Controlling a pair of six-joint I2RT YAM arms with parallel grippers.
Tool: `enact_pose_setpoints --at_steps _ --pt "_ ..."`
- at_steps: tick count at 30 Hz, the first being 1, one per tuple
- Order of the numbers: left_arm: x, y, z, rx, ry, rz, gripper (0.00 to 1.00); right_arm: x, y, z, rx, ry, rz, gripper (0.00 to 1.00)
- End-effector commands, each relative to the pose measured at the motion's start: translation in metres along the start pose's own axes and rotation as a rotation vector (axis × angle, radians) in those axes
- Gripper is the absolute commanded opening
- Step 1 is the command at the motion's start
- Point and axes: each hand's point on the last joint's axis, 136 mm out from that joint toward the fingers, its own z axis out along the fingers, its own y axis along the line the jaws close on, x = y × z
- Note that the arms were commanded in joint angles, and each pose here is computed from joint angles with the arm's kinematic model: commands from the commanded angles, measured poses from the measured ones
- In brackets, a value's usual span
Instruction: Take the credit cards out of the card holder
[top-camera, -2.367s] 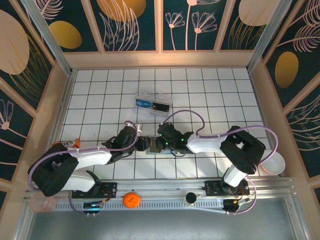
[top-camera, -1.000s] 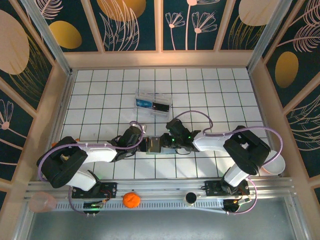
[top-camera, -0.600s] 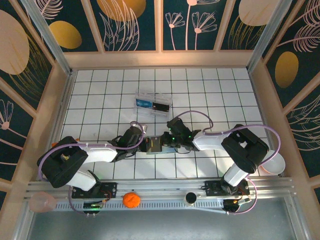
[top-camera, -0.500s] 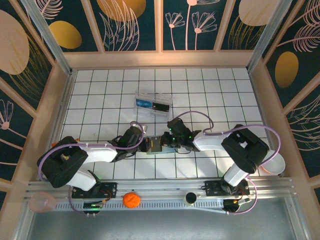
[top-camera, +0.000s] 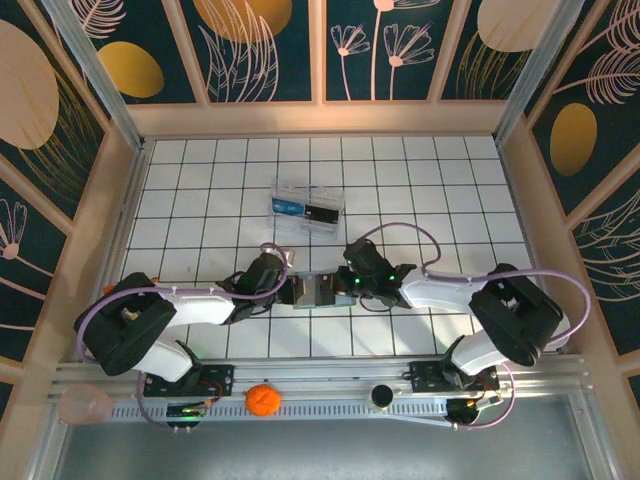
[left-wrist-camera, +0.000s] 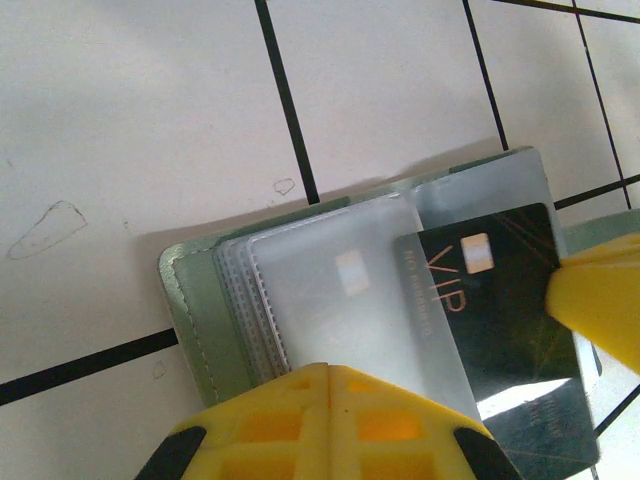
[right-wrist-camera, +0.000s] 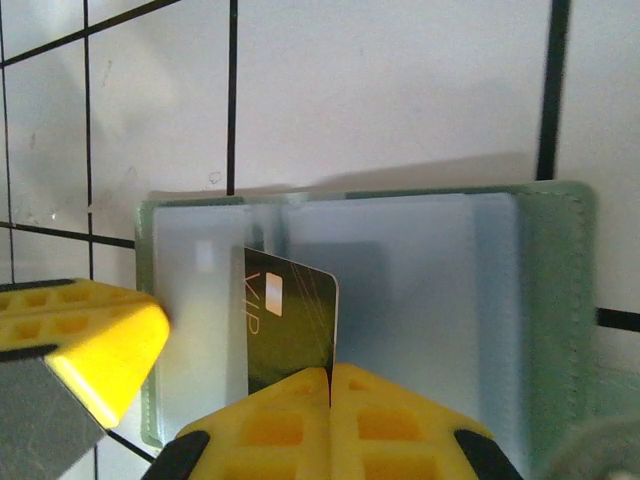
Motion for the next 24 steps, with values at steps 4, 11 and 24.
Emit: enact_pose_setpoints --at_steps 4,11,24 --pt "0.019 0.015 0.002 -0.057 0.063 0.018 0.01 -0.007 -0.008 -0.019 0.114 -0.001 -0.114 0.00" --pt "0.015 0.012 0.004 -0.051 0.055 0.026 0.00 -0.015 0.010 -0.018 0.139 0.020 -0.193 0.00" --pt "0.015 0.009 0.006 -0.036 0.061 0.034 0.00 0.002 0.026 0.005 0.083 0.062 -0.202 0.13"
